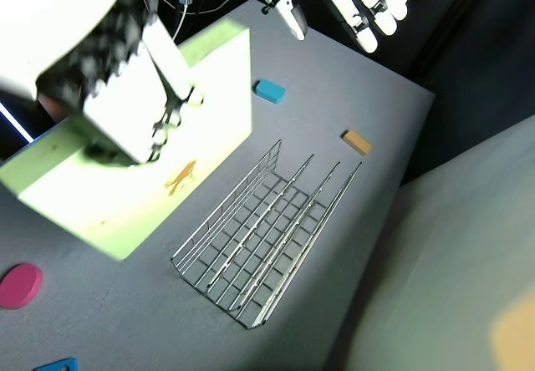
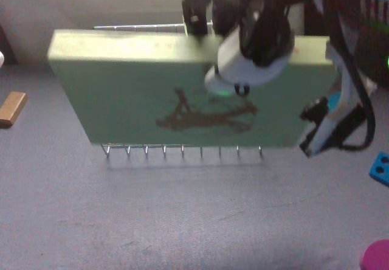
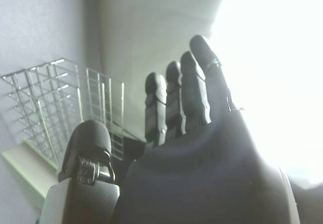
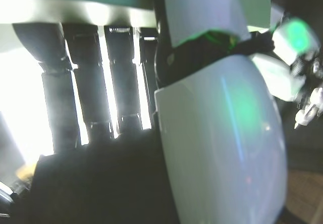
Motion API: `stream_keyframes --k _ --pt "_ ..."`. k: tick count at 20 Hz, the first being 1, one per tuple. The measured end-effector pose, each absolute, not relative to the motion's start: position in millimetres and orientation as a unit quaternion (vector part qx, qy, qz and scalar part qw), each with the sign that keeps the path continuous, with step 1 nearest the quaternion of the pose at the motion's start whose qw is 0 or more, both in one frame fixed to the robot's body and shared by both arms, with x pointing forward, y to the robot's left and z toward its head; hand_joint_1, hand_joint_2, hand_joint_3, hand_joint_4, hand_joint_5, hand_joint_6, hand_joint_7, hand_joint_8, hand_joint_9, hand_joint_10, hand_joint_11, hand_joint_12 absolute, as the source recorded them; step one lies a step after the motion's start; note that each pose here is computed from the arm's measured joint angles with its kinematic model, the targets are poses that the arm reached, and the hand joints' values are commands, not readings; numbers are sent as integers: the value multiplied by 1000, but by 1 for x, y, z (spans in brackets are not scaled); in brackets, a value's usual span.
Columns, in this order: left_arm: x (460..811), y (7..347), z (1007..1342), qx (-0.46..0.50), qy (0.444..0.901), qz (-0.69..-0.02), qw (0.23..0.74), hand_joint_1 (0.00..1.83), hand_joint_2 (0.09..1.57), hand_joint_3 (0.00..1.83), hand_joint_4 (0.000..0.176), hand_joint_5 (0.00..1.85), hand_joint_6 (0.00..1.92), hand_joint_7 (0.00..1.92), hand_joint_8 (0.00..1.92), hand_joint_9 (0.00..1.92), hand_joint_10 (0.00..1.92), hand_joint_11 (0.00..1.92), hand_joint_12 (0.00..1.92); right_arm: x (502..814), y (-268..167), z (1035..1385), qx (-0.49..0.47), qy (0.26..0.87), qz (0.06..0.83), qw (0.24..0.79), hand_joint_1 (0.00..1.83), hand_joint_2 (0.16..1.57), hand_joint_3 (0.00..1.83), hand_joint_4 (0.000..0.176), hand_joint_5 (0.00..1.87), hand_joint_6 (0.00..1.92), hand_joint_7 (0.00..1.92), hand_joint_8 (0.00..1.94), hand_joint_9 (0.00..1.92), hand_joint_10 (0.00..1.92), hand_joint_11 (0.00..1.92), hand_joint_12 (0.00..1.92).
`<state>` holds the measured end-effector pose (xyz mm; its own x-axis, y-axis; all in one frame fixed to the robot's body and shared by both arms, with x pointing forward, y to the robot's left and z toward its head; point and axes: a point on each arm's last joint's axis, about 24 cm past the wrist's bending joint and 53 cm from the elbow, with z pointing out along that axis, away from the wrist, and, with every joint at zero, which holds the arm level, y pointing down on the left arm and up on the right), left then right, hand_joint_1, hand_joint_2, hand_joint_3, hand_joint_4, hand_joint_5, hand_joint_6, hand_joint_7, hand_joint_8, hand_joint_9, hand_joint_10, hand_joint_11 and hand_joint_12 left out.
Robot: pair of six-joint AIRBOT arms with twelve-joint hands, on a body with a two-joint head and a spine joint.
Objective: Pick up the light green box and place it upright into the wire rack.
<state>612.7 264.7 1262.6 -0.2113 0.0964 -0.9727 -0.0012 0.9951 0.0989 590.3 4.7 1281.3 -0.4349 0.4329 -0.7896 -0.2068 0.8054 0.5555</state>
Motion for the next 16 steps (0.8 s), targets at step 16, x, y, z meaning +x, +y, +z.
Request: stream_keyframes --k 16 --pt "613 266 1263 28 778 41 626 109 1448 0 20 247 5 153 3 120 2 0 651 633 38 1306 36 755 330 566 1274 1028 0 0 1045 899 1369 353 1173 725 875 1412"
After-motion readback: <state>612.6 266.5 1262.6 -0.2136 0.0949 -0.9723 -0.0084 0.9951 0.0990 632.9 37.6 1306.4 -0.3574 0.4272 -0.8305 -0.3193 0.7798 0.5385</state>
